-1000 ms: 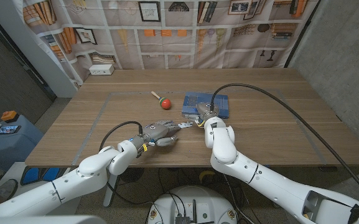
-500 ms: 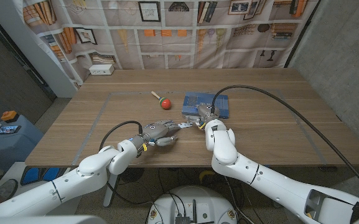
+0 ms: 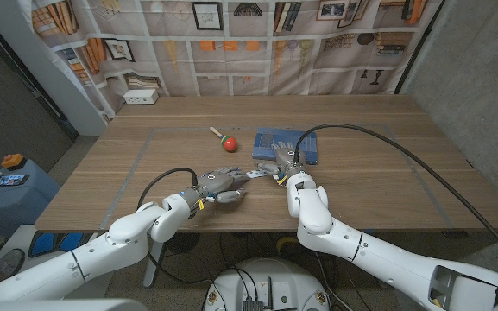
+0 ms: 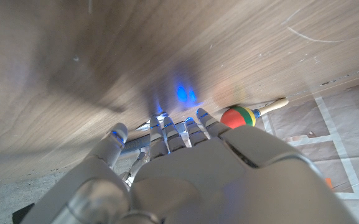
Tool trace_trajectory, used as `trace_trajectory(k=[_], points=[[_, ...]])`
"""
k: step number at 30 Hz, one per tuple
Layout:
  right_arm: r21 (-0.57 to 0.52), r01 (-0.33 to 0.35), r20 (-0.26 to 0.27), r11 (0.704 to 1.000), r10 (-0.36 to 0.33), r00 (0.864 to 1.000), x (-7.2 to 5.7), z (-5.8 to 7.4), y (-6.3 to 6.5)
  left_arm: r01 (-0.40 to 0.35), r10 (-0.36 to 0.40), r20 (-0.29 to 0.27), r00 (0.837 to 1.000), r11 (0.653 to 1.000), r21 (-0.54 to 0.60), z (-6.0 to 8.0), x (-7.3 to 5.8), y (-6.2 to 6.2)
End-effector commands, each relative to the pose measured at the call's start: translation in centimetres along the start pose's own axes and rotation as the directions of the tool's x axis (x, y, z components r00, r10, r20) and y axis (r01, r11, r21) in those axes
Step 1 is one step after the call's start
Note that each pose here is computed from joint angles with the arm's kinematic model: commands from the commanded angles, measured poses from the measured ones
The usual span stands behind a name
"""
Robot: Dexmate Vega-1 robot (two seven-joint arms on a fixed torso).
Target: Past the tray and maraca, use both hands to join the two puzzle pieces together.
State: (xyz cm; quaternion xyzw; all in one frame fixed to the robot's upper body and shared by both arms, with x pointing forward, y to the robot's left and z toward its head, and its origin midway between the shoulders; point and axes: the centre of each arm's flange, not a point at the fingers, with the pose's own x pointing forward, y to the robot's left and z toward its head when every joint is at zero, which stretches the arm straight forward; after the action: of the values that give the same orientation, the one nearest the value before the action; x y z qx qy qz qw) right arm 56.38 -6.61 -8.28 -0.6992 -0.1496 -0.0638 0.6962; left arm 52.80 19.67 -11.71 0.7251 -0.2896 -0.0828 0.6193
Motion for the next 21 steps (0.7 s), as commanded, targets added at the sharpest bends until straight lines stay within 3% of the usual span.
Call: trace_trajectory(k=[1,21], points=[[-0.037,0.04,0.01,0.999,-0.04,0.999,-0.2,-0.5,1.5,0.0,0.0,0.002,1.0,1.0,0.0,0.0,0.1,0.1],[-0.066,0.078,0.012,0.995,-0.077,0.997,0.2,-0.8,2.7,-0.001,0.001,0.002,1.0,1.0,0.005,-0.1,0.1,0.3]])
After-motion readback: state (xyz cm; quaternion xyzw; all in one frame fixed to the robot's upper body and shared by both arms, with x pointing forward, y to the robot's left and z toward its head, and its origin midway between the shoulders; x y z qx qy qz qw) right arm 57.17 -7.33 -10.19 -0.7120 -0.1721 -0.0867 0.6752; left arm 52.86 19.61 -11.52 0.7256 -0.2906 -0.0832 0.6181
